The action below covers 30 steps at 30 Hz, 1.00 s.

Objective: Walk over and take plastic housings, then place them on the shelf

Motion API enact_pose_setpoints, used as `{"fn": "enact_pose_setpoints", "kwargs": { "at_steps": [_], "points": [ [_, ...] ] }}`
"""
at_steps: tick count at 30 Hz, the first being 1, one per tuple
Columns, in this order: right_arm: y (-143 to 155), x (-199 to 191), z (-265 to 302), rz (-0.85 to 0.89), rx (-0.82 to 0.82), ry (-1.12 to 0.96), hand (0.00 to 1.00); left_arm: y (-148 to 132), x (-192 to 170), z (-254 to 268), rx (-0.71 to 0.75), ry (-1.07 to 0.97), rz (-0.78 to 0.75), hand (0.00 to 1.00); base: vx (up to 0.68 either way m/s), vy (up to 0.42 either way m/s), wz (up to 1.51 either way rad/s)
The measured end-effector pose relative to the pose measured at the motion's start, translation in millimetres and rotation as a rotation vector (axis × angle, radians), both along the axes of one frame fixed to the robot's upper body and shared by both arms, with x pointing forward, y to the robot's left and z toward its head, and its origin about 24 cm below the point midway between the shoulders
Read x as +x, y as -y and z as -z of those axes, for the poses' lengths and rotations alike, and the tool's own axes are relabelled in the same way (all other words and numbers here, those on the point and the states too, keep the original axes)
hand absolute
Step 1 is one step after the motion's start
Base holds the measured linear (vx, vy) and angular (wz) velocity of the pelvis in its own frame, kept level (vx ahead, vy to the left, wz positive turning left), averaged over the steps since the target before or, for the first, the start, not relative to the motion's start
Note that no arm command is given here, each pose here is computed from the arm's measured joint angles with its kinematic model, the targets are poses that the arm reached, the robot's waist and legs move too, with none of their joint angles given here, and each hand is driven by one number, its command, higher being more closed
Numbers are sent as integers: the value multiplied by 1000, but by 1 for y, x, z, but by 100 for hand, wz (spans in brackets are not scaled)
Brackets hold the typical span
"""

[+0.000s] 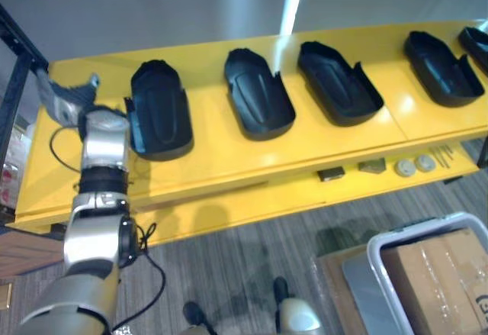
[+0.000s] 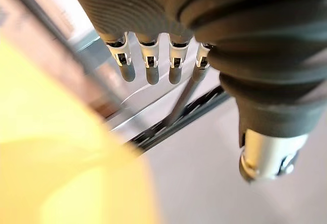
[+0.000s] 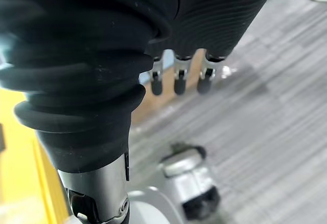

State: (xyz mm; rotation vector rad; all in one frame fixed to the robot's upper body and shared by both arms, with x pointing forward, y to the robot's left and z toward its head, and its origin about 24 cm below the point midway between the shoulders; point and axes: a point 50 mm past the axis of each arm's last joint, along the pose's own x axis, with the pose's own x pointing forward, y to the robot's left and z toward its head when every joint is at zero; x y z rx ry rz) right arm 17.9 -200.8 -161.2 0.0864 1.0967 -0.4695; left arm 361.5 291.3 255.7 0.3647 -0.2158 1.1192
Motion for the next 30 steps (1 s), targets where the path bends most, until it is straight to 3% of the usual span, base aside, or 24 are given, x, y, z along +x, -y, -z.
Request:
{"fn": "enact_pose_setpoints", "kwargs": {
  "at_steps": [4, 11, 15, 18, 23, 26, 30],
  "points": [
    [5, -3, -1, -8, -42, -14, 0, 22, -1, -26, 130, 133, 123, 0, 18, -12, 20],
    [18, 3, -5, 63, -87, 10, 0, 35, -16, -63, 241, 353, 292, 0, -11, -1, 16],
    [20, 2, -4, 76, -86, 5, 0, 28, -49, -93, 337, 531, 334, 0, -21, 4, 25],
    [23, -5, -3, 78, -82, -23, 0, 6, -84, -88, 369, 604, 321, 0, 7, 10, 35],
    [24, -12, -1, 191, -70, -32, 0, -46, -130, 0, 243, 407, 220, 0, 19, 3, 43],
    [16, -6, 0, 299, -46, -6, 0, -59, -160, 77, 62, 242, 131, 0, 7, 4, 49],
    [8, 5, 2, 316, -11, -2, 0, -58, -184, 144, -144, 101, 62, 0, 1, 21, 19]
  ]
}}
